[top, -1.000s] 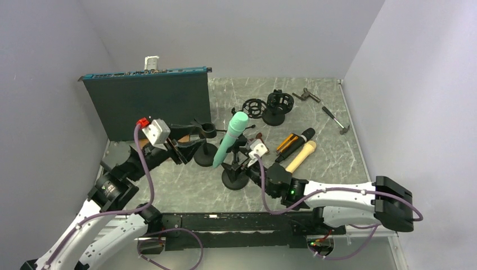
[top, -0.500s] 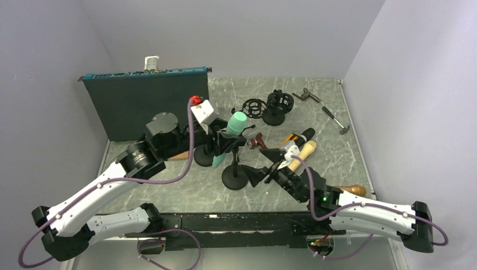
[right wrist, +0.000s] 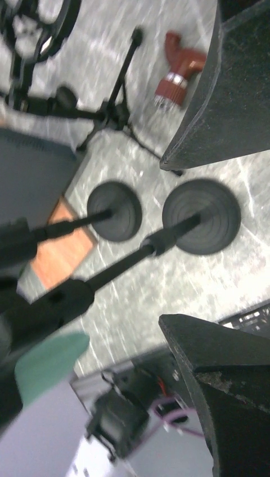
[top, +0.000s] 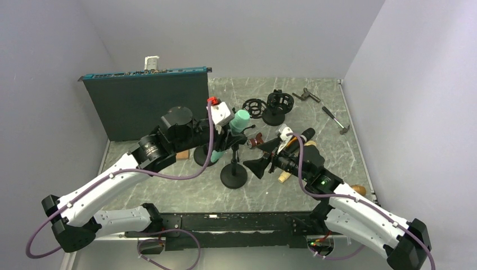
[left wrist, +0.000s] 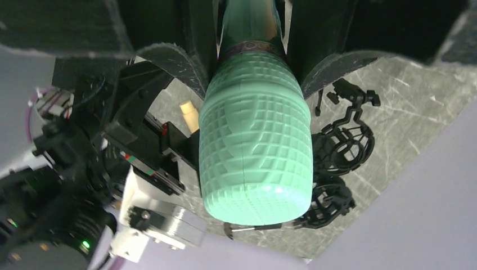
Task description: Remove the microphone from the stand
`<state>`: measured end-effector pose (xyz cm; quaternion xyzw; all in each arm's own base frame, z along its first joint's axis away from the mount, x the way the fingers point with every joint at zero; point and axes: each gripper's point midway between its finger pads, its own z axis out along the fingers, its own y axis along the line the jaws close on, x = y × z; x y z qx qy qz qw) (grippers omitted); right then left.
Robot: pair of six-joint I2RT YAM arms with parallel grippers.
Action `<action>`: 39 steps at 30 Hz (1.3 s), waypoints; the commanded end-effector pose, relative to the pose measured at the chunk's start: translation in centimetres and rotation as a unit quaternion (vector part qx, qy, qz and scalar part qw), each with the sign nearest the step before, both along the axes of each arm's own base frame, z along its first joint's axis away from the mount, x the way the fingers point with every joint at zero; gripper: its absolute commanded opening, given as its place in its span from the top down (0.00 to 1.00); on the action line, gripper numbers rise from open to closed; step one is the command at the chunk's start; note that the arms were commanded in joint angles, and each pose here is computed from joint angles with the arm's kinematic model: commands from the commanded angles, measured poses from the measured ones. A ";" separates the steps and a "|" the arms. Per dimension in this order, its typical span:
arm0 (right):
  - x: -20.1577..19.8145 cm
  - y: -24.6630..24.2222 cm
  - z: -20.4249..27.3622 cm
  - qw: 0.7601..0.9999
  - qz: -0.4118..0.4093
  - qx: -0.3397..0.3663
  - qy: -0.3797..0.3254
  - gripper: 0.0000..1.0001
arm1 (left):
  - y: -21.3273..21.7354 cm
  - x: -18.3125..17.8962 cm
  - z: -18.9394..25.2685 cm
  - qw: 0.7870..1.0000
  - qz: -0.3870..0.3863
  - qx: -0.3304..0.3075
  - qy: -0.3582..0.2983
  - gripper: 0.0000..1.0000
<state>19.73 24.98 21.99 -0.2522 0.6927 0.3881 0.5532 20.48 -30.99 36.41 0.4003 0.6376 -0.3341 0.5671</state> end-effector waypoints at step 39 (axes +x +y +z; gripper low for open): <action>-1.8 6.3 11.1 0.944 0.249 0.054 -0.212 0.40 | 2.3 -4.0 2.2 0.983 -0.173 -0.009 -0.057 1.00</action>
